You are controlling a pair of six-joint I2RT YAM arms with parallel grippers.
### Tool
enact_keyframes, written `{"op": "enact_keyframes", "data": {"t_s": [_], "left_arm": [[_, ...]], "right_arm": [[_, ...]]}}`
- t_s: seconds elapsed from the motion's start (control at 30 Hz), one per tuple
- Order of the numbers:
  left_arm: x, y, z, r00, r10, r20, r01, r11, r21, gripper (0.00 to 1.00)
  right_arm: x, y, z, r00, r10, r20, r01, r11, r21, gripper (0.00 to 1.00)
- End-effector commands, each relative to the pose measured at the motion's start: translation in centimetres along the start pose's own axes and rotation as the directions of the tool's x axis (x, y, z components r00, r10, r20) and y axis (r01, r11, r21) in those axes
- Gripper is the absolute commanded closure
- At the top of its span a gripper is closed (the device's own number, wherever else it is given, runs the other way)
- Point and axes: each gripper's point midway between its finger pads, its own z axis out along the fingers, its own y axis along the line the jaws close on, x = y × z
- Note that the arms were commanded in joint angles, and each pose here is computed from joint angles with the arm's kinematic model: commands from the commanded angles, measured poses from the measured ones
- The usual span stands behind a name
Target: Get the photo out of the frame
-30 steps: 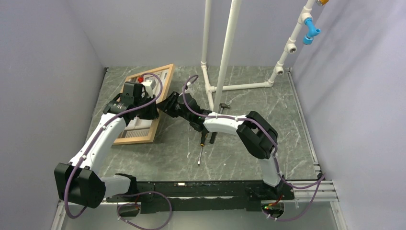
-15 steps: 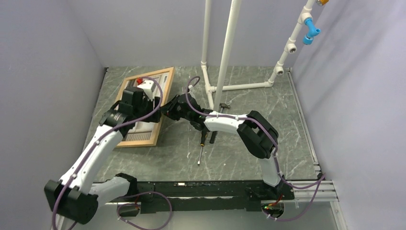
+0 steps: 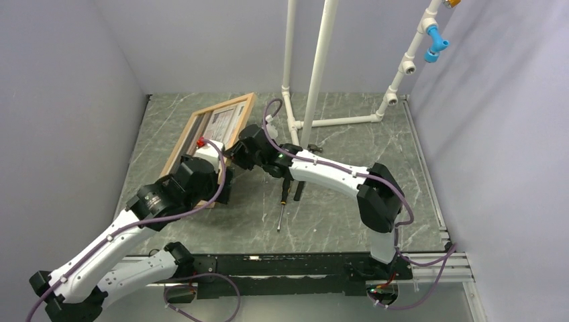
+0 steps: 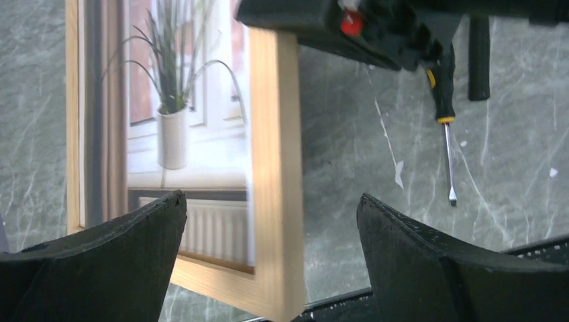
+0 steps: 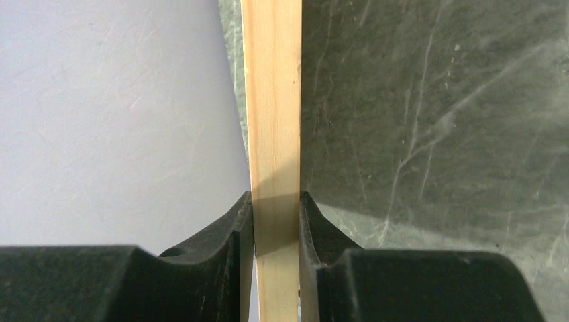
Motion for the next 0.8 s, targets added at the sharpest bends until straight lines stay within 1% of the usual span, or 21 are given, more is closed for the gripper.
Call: {"op": "enact_keyframes", "data": {"t_s": [0.0,0.1,0.2,0.23,0.27,0.33,0.37,0.43,0.53,0.63,0.77], "left_arm": [[0.6,-0.1,-0.8,0.999,-0.018,0.031,0.019,0.999,-0.042,0.01],[1.1,-0.4,-0.5,1.000,0.015,0.022,-0.013,0.996,-0.086,0.01],[1.6,-0.4,0.2,0.998,0.067,-0.008,-0.067,0.985,-0.159,0.08],[1.8,0.1,0.2,0.997,0.071,-0.024,-0.075,0.976,-0.206,0.11],[1.8,0.9,0.1,0.997,0.067,-0.027,-0.072,0.962,-0.264,0.17],[2.2,1.7,0.1,0.997,0.064,-0.048,-0.076,0.939,-0.335,0.29],[2.3,1.8,0.2,0.996,0.073,-0.056,-0.088,0.932,-0.351,0.31],[2.5,1.6,0.2,0.993,0.095,-0.063,-0.112,0.921,-0.373,0.31],[2.7,1.7,0.3,0.991,0.112,-0.076,-0.133,0.911,-0.390,0.33],[3.0,2.1,0.3,0.991,0.113,-0.074,-0.133,0.903,-0.409,0.44],[3.5,2.1,0.5,0.990,0.120,-0.069,-0.137,0.911,-0.390,0.57]], "right_arm": [[-2.3,1.8,-3.3,0.994,0.044,0.097,-0.052,0.995,0.084,1.00],[-2.1,1.8,-3.8,0.995,0.052,0.091,-0.060,0.994,0.092,1.00],[-1.9,1.9,-4.5,0.993,0.062,0.096,-0.071,0.993,0.090,1.00],[-1.9,1.9,-4.7,0.993,0.066,0.098,-0.075,0.993,0.095,1.00],[-2.0,1.7,-4.9,0.992,0.071,0.102,-0.082,0.991,0.104,1.00],[-2.0,1.2,-5.1,0.990,0.086,0.109,-0.099,0.988,0.117,1.00],[-2.0,1.2,-5.2,0.989,0.095,0.110,-0.107,0.988,0.115,1.00],[-1.9,1.2,-5.3,0.988,0.108,0.109,-0.120,0.987,0.110,1.00],[-1.7,1.4,-5.2,0.990,0.106,0.097,-0.117,0.986,0.122,1.00],[-1.6,1.7,-5.3,0.989,0.121,0.090,-0.130,0.986,0.108,1.00],[-1.5,1.5,-5.5,0.988,0.128,0.087,-0.135,0.987,0.091,1.00]]}}
